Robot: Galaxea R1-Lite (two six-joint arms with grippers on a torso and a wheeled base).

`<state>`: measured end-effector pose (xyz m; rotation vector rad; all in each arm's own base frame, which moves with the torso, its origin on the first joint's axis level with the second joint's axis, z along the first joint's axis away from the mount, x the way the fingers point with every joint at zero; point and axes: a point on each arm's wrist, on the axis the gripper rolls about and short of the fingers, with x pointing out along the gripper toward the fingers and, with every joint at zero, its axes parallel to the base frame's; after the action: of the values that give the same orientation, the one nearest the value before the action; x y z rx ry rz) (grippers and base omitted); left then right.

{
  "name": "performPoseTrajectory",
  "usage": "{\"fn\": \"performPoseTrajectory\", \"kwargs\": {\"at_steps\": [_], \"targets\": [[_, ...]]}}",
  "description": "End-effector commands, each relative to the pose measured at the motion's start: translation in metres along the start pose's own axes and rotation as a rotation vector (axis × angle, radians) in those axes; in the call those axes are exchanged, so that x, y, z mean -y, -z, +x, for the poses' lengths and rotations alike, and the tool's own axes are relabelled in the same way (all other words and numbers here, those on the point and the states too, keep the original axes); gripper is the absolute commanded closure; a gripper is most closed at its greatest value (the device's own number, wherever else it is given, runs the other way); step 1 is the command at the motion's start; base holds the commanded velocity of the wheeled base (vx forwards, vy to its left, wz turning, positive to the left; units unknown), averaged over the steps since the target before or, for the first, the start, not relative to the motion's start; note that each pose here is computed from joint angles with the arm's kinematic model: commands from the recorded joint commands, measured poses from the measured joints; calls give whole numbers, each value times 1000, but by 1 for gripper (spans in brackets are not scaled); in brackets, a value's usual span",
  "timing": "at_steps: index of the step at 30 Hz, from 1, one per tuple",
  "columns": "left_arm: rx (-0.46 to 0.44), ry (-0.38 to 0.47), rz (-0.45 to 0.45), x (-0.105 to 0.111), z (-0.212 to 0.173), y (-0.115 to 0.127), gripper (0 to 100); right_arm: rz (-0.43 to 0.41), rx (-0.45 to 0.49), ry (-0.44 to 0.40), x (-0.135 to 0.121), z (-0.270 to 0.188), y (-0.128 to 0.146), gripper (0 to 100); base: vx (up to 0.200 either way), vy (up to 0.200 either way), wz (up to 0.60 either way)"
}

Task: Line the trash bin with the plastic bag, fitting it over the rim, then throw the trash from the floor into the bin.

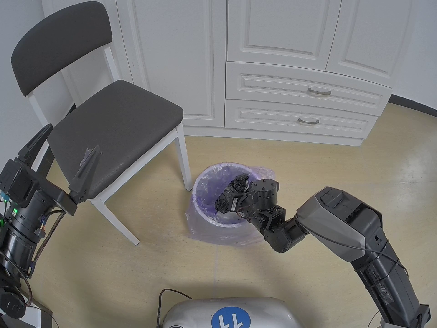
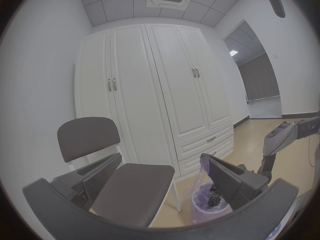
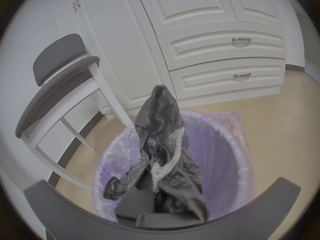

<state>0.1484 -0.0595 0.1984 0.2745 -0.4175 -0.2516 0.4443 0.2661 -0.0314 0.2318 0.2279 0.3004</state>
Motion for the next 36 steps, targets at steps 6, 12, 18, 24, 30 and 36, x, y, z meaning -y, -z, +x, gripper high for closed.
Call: {"fn": "performPoseTrajectory", "kwargs": {"at_steps": [6, 12, 18, 24, 30, 36], "targets": [[-2, 0, 0, 0, 0, 0, 0, 13, 38, -16, 0, 12, 28, 100, 0, 0, 0], [-3, 2, 1, 0, 0, 1, 0, 17, 59, -13, -1, 15, 26, 100, 0, 0, 0], [-4, 0, 1, 0, 0, 1, 0, 19, 61, -12, -1, 15, 27, 100, 0, 0, 0], [-4, 0, 1, 0, 0, 1, 0, 22, 75, -12, -3, 16, 24, 0, 0, 0, 0], [-1, -1, 1, 0, 0, 0, 0, 26, 89, -17, -5, 16, 18, 0, 0, 0, 0], [-1, -2, 1, 0, 0, 0, 0, 34, 121, -17, -7, 14, 8, 0, 0, 0, 0]]}}
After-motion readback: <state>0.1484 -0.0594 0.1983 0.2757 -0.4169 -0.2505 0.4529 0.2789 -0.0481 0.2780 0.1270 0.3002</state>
